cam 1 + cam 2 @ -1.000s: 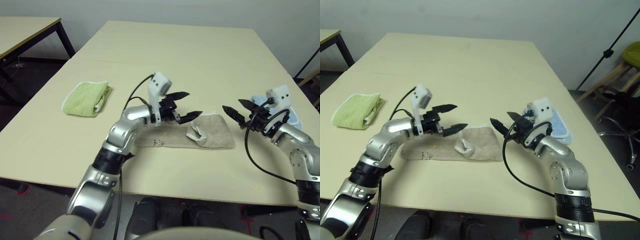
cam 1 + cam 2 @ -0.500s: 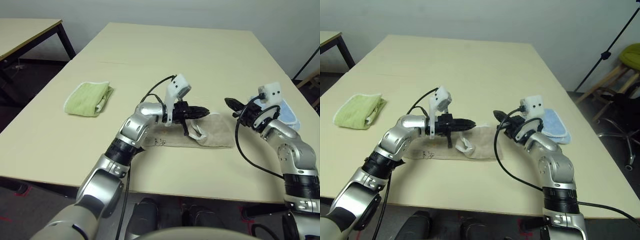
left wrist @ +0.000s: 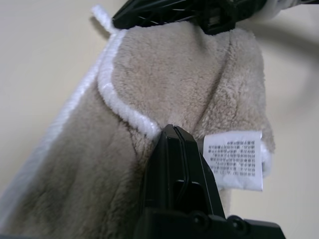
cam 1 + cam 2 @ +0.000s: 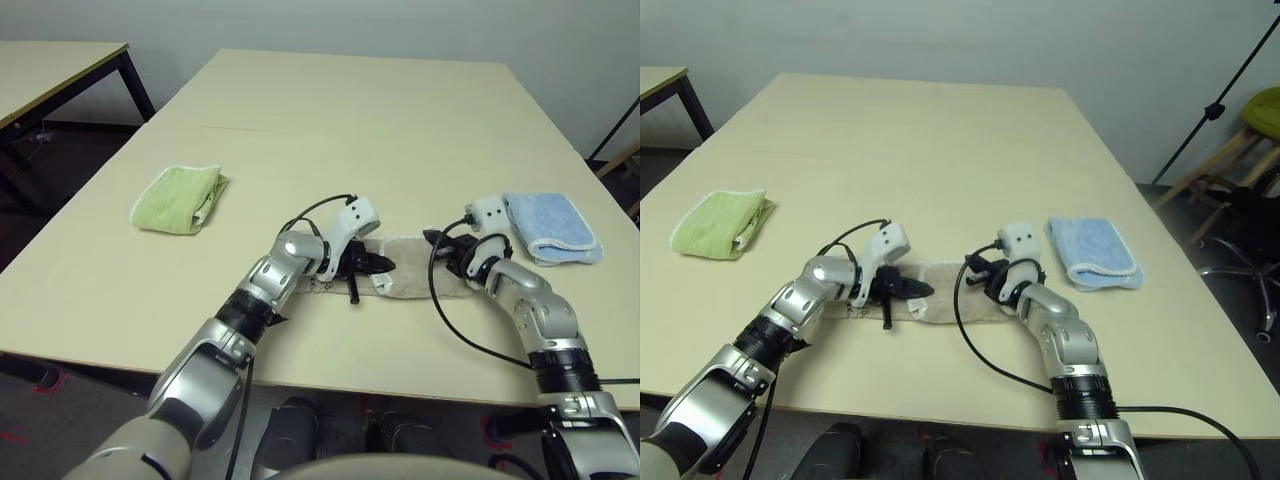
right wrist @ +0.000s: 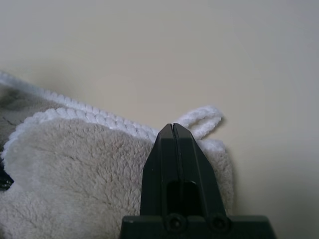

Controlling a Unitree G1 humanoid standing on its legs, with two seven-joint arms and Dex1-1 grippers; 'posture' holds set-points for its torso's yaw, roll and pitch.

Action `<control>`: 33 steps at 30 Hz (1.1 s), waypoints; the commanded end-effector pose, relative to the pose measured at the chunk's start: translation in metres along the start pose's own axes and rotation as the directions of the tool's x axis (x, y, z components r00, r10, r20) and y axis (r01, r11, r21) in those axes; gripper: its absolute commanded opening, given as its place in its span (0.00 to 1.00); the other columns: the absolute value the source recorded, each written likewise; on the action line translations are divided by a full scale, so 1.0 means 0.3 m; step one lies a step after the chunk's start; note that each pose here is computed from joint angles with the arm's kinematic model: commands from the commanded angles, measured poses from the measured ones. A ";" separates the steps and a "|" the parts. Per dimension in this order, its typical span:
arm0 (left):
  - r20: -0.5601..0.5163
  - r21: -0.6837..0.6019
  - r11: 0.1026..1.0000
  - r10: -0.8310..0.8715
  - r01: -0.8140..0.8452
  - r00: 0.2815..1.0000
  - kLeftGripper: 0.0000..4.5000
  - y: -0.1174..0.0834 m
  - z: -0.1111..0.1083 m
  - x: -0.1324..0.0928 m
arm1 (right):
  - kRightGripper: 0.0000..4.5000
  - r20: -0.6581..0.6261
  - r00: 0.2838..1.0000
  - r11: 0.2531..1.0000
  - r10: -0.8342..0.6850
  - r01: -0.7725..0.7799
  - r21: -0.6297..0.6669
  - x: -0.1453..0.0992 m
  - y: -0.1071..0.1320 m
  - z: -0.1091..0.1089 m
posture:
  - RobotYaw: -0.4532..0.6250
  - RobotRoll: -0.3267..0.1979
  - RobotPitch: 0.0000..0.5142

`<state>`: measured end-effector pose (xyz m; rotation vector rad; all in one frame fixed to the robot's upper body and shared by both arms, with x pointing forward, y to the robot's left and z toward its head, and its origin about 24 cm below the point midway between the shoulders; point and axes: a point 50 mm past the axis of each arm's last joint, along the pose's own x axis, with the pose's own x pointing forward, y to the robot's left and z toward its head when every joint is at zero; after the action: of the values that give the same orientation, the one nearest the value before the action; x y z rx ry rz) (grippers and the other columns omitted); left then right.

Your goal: Fold the towel and set it aside.

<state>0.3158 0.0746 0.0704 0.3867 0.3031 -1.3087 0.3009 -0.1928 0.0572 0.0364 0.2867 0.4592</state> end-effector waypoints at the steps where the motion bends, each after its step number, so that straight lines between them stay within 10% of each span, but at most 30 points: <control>1: -0.029 -0.013 0.999 0.048 -0.048 0.998 0.01 0.013 -0.041 -0.022 | 0.00 -0.036 0.999 1.000 -0.020 0.020 -0.009 0.004 -0.008 -0.040 | 0.58 0.62 0.06; 9: 0.112 -0.172 0.962 0.231 -0.210 0.967 0.04 0.038 0.010 -0.140 | 0.08 0.154 0.987 0.995 0.054 -0.041 -0.090 -0.008 -0.004 0.059 | 0.58 0.62 0.08; 21: -0.022 -0.652 0.662 0.471 -0.370 0.882 0.92 -0.142 0.046 -0.474 | 1.00 0.283 0.876 0.909 0.390 -0.316 -0.273 -0.081 -0.014 0.219 | 0.64 0.62 0.13; 33: -0.145 -0.898 0.262 0.584 -0.354 0.799 0.99 -0.281 -0.078 -0.448 | 1.00 0.079 0.834 0.725 0.547 -0.424 -0.542 -0.207 -0.111 0.318 | 0.65 0.62 0.18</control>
<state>0.2005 0.1864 0.1026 -0.5816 0.5761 -0.4424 0.2903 -0.2429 0.1575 -0.3299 -0.0909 1.0285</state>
